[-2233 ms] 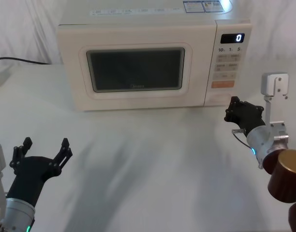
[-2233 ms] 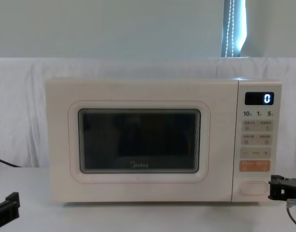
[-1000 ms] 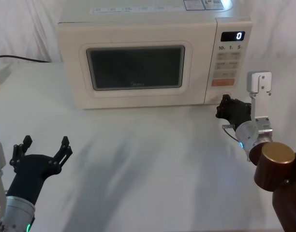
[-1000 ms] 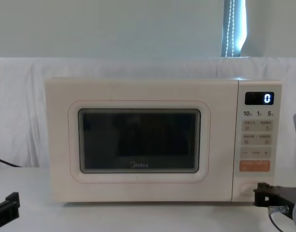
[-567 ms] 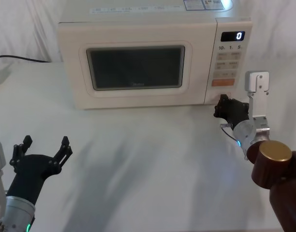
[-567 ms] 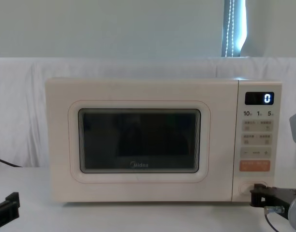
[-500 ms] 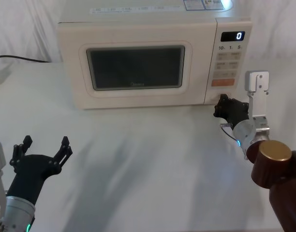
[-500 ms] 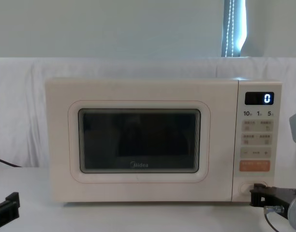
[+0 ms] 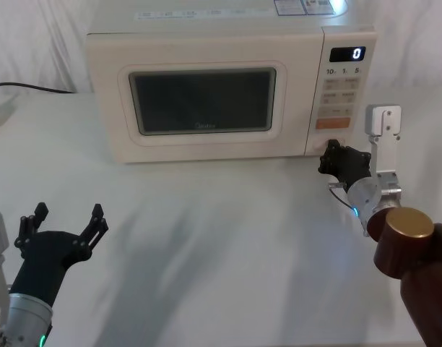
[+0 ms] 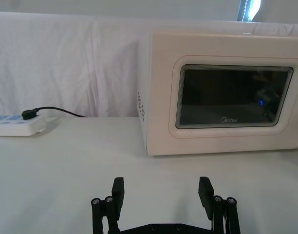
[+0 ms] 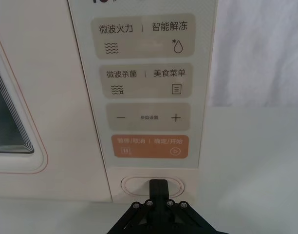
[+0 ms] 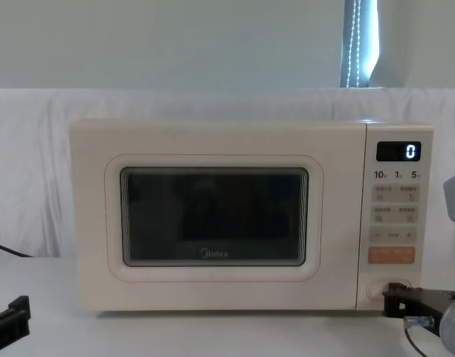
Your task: Press the button to open the microwave door with one hand; close the microwave door with the other hand.
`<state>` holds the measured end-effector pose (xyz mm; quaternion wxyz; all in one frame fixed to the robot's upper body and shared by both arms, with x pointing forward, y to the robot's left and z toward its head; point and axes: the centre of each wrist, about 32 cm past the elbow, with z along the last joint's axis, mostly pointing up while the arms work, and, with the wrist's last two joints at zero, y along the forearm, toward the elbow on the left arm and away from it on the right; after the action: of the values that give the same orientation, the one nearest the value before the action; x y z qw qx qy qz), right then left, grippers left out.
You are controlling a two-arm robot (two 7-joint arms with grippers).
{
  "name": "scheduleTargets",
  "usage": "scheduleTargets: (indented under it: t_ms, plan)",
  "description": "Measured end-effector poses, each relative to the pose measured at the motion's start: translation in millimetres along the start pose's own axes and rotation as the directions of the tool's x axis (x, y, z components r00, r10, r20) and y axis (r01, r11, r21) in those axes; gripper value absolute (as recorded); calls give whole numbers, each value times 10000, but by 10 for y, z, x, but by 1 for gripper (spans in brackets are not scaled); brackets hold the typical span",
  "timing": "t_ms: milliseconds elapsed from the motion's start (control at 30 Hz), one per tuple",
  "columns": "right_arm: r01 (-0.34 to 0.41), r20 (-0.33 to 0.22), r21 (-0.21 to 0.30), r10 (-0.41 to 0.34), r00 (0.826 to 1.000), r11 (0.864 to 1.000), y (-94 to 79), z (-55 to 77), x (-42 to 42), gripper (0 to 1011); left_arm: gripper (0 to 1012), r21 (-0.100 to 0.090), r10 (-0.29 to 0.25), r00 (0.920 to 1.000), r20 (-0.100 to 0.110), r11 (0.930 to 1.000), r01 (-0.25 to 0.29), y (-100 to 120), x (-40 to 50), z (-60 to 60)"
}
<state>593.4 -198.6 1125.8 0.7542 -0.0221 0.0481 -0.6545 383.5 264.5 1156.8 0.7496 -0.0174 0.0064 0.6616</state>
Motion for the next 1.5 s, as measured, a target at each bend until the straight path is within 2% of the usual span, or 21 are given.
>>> scheduleTargets:
  t_ms: [867, 1500]
  plan:
    - [-94, 52, 10, 94, 9999, 10000, 165, 11, 45, 0, 1001, 0, 0, 10000, 1, 10000, 0, 0, 0, 0]
    - [-97, 51, 30, 97, 9999, 9999, 160, 30, 38, 0, 1001, 0, 0, 10000, 0, 10000, 0, 0, 0, 0]
